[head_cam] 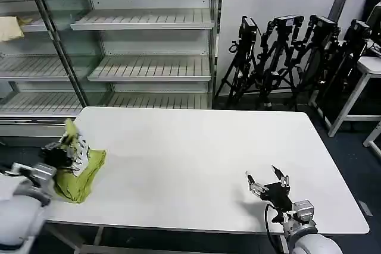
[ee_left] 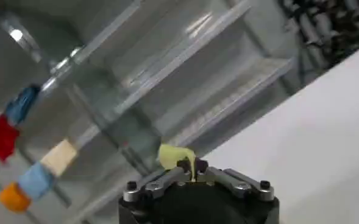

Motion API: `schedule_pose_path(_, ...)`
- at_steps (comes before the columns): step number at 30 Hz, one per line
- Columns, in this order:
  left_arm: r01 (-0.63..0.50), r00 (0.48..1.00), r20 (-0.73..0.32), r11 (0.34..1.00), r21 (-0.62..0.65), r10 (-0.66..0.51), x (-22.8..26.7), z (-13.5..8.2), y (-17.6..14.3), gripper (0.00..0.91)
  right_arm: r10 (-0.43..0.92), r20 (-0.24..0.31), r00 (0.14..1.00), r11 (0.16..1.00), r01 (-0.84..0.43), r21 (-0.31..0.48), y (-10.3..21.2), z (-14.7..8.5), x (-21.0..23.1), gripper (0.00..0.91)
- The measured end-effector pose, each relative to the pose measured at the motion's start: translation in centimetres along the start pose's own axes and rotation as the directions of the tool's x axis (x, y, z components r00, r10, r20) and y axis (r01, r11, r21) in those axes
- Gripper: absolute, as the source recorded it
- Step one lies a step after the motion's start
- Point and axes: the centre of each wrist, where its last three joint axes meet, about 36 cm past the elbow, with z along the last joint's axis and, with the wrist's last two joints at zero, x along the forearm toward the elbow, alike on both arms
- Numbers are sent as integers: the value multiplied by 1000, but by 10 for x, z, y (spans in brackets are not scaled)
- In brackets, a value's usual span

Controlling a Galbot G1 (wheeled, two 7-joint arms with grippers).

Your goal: Fold and organize the clothes.

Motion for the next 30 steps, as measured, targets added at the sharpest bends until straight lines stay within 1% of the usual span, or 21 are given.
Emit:
schedule_pose_path(2, -37, 999, 23, 999, -16, 37, 4, -1, -26, 10, 2, -2, 1000, 1000, -2, 2, -2, 1, 0, 907)
schedule_pose_path(5, -118, 990, 77, 993, -30, 120, 13, -9, -76, 10, 7, -5, 1000, 1000, -7, 2, -3, 3, 0, 907)
schedule_pose_path(9, -246, 957, 153, 969, -15, 245, 31, -30, -148, 10, 9, -7, 1000, 1000, -9, 0, -3, 4, 0, 907)
schedule_pose_path(12, -310, 929, 209, 951, -1, 304, 42, -47, -191, 10, 13, 0, 1000, 1000, -13, 4, -5, 2, 1, 907)
schedule_pose_path(16, -356, 905, 255, 934, 16, 341, 45, -65, -234, 10, 17, 24, 1000, 1000, -17, 15, -10, -3, 1, 907)
schedule_pose_path(22, -379, 887, 299, 925, 34, 352, 35, -84, -273, 20, 28, 84, 996, 999, -31, 31, -19, -16, 2, 907)
schedule_pose_path(23, -381, 884, 306, 924, 36, 352, 32, -87, -277, 111, 29, 94, 995, 999, -32, 35, -21, -19, 2, 907)
schedule_pose_path(24, -385, 880, 314, 922, 37, 355, 30, -90, -283, 836, 31, 105, 994, 999, -35, 39, -23, -21, 2, 907)
schedule_pose_path(25, -391, 876, 321, 920, 37, 359, 28, -93, -289, 907, 35, 118, 992, 998, -41, 42, -24, -25, 2, 907)
schedule_pose_path(30, -430, 846, 374, 901, 58, 380, 28, -111, -313, 907, 60, 182, 981, 997, -68, 37, -35, -38, -1, 907)
